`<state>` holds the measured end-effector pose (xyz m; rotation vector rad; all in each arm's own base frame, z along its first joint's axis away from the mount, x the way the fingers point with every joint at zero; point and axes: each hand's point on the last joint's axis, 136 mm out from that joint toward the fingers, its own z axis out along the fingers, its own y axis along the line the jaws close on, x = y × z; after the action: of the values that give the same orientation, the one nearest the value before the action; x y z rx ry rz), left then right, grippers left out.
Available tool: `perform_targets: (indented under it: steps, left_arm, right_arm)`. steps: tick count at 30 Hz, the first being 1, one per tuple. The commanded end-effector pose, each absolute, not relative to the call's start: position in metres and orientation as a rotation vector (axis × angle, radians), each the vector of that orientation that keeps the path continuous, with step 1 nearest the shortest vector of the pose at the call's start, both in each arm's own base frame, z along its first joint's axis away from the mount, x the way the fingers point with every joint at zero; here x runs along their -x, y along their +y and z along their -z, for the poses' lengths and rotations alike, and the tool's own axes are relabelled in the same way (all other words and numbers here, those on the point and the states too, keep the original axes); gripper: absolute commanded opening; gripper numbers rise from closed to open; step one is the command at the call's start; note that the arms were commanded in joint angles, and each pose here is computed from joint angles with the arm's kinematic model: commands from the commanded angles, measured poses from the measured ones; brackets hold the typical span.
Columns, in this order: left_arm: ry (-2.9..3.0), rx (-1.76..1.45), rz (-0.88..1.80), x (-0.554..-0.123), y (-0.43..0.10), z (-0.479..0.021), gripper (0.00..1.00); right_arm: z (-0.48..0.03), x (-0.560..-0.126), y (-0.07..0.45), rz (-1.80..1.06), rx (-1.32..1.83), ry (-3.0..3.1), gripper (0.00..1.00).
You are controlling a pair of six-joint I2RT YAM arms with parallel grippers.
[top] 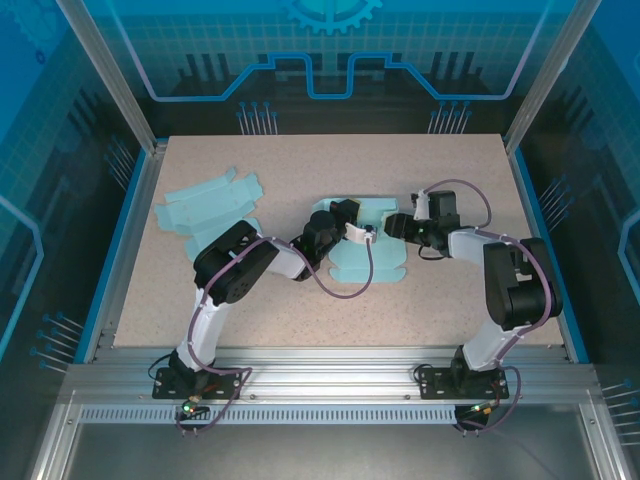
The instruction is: Fold the paper box
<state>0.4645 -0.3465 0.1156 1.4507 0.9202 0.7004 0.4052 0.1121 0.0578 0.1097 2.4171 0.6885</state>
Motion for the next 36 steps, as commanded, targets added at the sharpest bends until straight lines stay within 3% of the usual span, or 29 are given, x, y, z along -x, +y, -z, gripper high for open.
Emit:
perform_targets:
  steps: [1,17,29,31,36]
  left_arm:
    - [0.896,-1.508,-0.663,-0.461,-0.354,-0.101,0.00]
    - [0.894,-1.501,-0.646,-0.457,-0.354,-0.103,0.00]
    - [0.951,-1.381,-0.556,-0.456,-0.355,-0.128,0.01]
    - [0.965,-1.344,-0.534,-0.455,-0.356,-0.136,0.05]
    - [0.992,-1.201,-0.464,-0.452,-0.356,-0.171,0.31]
  right_arm:
    - [-0.060,-0.418,0.111,-0.639,-0.106,2.394,0.61]
    - [-0.060,-0.453,0.108,-0.337,-0.150,2.375,0.50]
    - [-0.059,-0.458,0.100,-0.214,-0.196,2.381,0.20]
    - [-0.060,-0.459,0.100,-0.202,-0.195,2.377,0.15]
    - [-0.064,-0.456,0.101,-0.178,-0.185,2.354,0.02]
